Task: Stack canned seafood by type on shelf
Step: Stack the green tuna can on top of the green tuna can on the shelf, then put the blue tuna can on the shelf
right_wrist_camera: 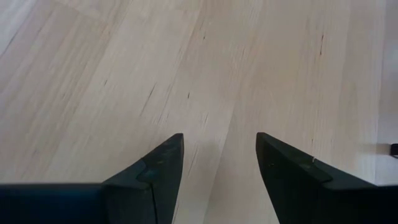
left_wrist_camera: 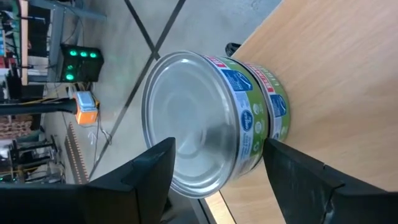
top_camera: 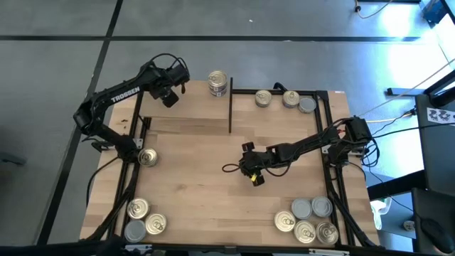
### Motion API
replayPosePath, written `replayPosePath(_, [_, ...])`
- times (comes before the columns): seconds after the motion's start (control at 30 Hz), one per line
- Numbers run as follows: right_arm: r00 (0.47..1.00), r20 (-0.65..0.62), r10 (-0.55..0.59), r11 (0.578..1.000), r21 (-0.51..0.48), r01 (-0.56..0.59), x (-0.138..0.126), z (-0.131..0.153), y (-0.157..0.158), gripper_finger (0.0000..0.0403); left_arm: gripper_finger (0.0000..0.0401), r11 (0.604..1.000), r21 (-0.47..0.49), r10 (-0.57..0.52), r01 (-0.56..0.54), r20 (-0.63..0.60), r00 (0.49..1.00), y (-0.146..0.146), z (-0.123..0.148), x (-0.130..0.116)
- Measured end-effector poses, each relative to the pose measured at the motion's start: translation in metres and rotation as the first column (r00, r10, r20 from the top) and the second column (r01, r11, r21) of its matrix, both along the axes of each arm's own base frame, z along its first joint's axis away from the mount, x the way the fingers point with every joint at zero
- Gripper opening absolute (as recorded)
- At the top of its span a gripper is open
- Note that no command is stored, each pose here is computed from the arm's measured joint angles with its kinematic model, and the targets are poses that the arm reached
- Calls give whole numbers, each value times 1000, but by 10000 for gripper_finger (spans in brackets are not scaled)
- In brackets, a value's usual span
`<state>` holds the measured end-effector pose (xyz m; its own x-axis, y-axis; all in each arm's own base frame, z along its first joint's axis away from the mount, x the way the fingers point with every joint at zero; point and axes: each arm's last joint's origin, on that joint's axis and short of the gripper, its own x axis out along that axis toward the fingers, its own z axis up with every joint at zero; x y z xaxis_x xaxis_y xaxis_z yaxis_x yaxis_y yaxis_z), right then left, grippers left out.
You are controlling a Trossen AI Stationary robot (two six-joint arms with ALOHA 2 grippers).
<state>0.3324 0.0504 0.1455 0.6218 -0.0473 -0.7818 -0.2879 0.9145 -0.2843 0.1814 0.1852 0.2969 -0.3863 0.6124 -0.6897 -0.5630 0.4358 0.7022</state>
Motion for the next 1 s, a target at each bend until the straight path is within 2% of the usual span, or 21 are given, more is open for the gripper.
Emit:
replayPosePath(0.27, [1000,0,0,1000,0,0,0,0,0,200,241,999,-6,-51,51,1,999,-9,3,5])
replayPosePath(0.53, [1000,0,8,1000,-7,-8,0,0,0,200,241,982,84,-176,166,118,977,-45,38,19])
replayPosePath(0.73, [1000,0,6,1000,-6,-6,0,0,0,200,240,946,-56,-285,319,326,901,-90,42,36])
replayPosePath(0.9, [1000,0,6,1000,-5,-6,0,0,0,200,218,910,-195,-283,365,351,893,-137,31,39])
replayPosePath(1.0, [1000,0,8,1000,-2,-8,0,0,0,200,199,872,-313,-265,377,345,900,-162,18,37])
